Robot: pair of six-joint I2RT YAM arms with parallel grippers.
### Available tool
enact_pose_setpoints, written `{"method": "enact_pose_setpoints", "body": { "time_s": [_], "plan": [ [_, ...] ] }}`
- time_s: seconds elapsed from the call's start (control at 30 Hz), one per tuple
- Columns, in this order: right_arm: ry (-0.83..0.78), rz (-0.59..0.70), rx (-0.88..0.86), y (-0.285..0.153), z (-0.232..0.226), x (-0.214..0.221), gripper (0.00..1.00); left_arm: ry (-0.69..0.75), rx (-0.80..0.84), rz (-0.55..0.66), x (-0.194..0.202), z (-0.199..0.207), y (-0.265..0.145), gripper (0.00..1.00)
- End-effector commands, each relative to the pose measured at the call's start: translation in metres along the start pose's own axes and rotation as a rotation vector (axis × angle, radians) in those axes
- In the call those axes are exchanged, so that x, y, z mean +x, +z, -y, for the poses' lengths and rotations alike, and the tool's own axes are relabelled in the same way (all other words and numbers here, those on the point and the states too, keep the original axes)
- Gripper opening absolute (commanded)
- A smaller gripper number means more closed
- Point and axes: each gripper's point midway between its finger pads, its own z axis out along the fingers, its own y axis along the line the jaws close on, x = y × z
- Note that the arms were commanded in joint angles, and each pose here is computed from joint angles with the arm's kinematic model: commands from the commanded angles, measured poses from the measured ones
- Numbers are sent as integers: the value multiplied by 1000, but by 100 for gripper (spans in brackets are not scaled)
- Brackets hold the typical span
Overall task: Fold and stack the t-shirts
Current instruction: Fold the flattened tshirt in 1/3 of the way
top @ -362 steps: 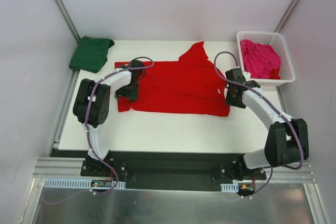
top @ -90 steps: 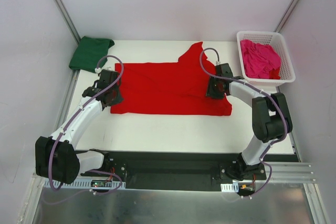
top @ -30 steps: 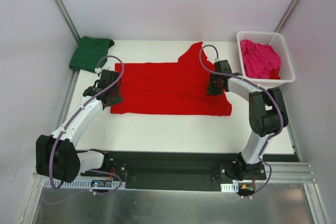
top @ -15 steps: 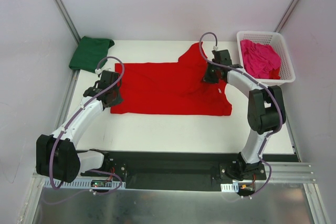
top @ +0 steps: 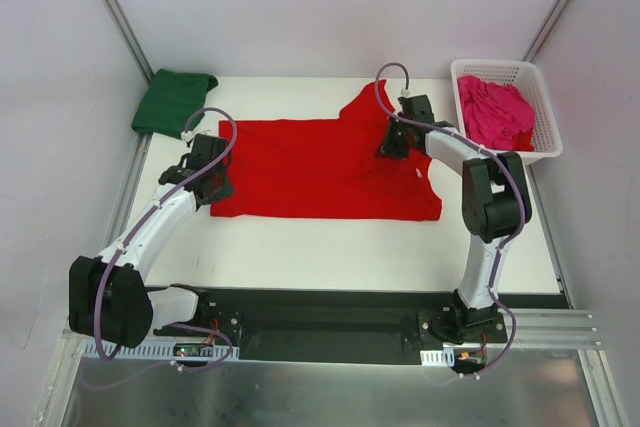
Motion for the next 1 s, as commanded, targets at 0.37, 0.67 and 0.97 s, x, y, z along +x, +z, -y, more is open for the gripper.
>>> {"method": "enact_pose_setpoints", "body": {
  "time_s": [0.37, 0.67, 0.97],
  "plan": [
    [-41, 134, -128, 4, -40, -63, 2, 23, -21, 13, -1, -3, 0, 5],
    [-85, 131, -154, 13, -44, -66, 51, 24, -28, 3, 3, -5, 2, 5],
    [-118, 178, -171, -13, -52, -71, 56, 21, -31, 0, 5, -6, 3, 5]
  ]
}}
